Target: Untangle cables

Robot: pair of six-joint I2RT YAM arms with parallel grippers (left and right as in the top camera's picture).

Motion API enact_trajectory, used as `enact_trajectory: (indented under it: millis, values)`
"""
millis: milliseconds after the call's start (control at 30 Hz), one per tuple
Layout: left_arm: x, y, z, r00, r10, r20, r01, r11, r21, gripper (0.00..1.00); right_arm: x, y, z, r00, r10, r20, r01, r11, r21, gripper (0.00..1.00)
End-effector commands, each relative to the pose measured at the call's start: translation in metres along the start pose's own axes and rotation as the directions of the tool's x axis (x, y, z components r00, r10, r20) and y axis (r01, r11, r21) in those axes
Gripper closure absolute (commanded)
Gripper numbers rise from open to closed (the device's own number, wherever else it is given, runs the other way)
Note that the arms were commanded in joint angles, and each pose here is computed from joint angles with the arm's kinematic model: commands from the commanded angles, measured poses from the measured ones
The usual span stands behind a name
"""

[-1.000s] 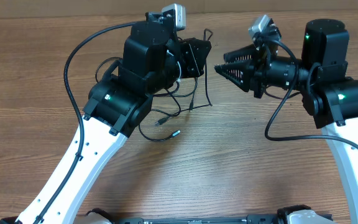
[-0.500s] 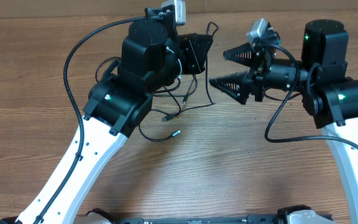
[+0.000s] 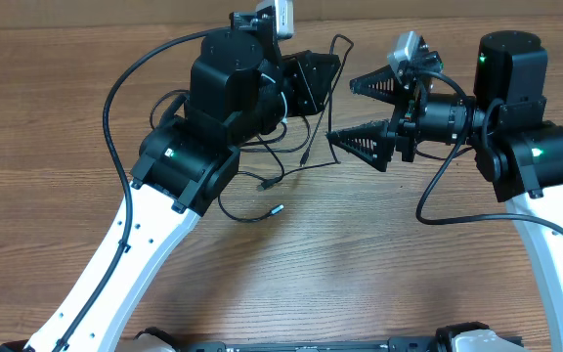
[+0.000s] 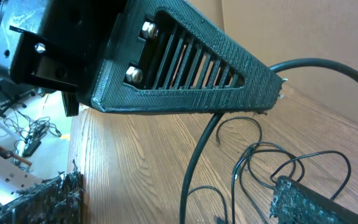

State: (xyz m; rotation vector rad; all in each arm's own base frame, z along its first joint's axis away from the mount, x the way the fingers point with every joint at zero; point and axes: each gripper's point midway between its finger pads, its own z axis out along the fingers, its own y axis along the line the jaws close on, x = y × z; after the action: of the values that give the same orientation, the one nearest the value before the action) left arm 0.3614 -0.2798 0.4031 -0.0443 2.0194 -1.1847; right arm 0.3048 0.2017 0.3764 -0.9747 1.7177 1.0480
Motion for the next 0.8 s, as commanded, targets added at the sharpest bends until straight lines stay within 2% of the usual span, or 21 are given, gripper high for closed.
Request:
enact_trajectory:
  millis: [0, 200, 400, 433, 467, 500, 533, 567, 767]
  values:
    - [0.005, -0.013, -0.001, 1.0, -0.027, -0.014, 0.027, 0.999, 0.037, 0.95, -0.013, 0.008, -0.006, 0.999, -0.039, 0.024, 0.039, 0.999, -0.003, 0.01]
    - [0.013, -0.029, 0.004, 1.0, -0.007, -0.022, 0.009, 0.997, 0.081, 0.96, -0.013, 0.008, -0.005, 0.999, -0.039, 0.024, 0.039, 0.999, -0.004, 0.02]
    - [0.02, -0.036, 0.016, 0.999, -0.003, -0.035, 0.007, 0.994, 0.112, 0.96, -0.013, 0.008, -0.005, 0.999, -0.039, 0.024, 0.039, 0.999, -0.004, 0.23]
    - [0.022, -0.036, 0.019, 0.999, -0.005, -0.039, 0.009, 0.993, 0.114, 0.96, -0.013, 0.008, -0.005, 0.999, -0.04, 0.024, 0.04, 0.999, -0.004, 0.33]
    - [0.023, -0.036, 0.021, 0.999, -0.004, -0.042, 0.009, 0.993, 0.116, 0.96, -0.013, 0.008, -0.005, 0.999, -0.04, 0.024, 0.04, 0.999, -0.004, 0.5]
    - [0.024, -0.035, 0.023, 0.999, -0.004, -0.045, 0.01, 0.993, 0.114, 0.96, -0.013, 0.008, -0.005, 0.999, -0.04, 0.024, 0.04, 0.999, -0.003, 0.75]
    - [0.024, -0.034, 0.023, 0.999, -0.005, -0.046, 0.01, 0.994, 0.113, 0.96, -0.013, 0.008, -0.005, 0.999, -0.04, 0.024, 0.04, 0.999, -0.003, 0.91]
    - [0.024, -0.033, 0.024, 0.999, -0.005, -0.045, 0.01, 0.994, 0.11, 0.96, -0.013, 0.008, -0.005, 0.999, -0.04, 0.024, 0.04, 0.999, -0.003, 0.96]
    - [0.017, -0.026, 0.023, 1.0, 0.006, -0.026, -0.003, 0.996, 0.091, 0.96, -0.013, 0.008, -0.005, 0.999, -0.039, 0.024, 0.039, 0.999, -0.002, 0.96]
